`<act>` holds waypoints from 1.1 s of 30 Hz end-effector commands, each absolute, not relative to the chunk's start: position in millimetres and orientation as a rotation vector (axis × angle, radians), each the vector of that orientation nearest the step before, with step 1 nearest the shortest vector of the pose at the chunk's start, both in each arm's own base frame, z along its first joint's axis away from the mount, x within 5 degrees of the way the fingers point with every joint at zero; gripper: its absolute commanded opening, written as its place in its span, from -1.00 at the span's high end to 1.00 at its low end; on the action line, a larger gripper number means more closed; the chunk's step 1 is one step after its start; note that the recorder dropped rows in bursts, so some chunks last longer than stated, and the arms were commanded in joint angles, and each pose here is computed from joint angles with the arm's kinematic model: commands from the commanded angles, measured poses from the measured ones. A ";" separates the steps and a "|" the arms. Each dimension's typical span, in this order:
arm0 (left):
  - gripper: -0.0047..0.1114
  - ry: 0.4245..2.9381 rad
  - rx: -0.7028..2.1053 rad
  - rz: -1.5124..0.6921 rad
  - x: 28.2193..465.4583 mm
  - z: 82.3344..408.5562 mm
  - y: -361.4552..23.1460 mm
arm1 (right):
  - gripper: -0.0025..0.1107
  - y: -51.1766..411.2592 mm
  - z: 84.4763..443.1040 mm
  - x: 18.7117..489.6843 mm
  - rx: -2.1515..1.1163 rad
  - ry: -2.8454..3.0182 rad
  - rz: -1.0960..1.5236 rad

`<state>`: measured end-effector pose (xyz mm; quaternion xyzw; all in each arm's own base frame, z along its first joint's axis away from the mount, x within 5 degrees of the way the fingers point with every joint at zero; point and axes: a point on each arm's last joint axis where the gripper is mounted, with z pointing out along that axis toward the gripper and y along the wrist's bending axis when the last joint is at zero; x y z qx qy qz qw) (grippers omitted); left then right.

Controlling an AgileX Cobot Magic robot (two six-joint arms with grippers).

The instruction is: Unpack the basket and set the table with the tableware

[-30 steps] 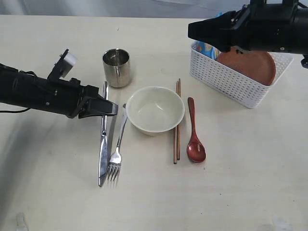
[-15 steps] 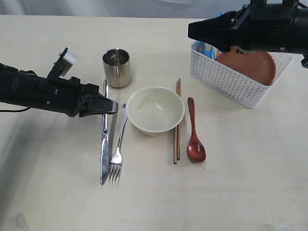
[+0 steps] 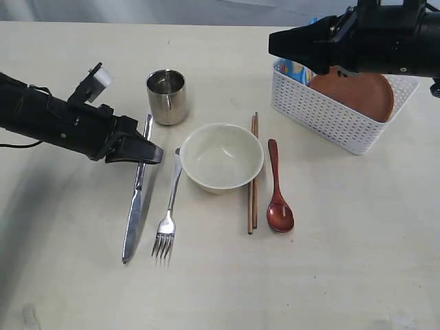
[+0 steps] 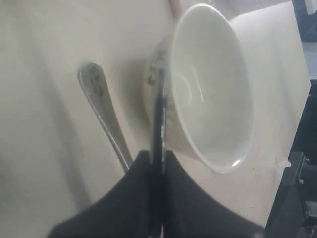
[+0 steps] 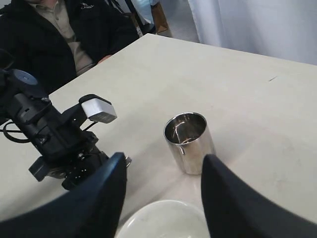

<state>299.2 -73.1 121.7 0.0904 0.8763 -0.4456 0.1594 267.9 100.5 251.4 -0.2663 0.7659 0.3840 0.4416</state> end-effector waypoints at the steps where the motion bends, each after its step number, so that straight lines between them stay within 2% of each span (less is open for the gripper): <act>1: 0.92 2.524 0.242 -1.248 300.9 121.0 -70.4 | 0.14 98.3 254.0 268.7 -0.652 1.892 0.946; 11: 0.92 2.559 0.208 -1.222 301.5 115.1 -68.8 | 0.14 98.3 254.0 268.7 -0.652 1.892 0.946; 18: 0.92 2.572 0.157 -1.332 309.1 96.0 -70.4 | 0.14 98.3 254.0 268.7 -0.652 1.892 0.946; 30: 0.91 2.624 0.029 -1.166 315.8 88.3 -62.8 | 0.14 98.3 254.0 268.7 -0.652 1.892 0.946; 33: 0.81 2.624 0.029 -1.166 315.8 88.3 -62.8 | 0.14 98.3 254.0 268.7 -0.652 1.892 0.946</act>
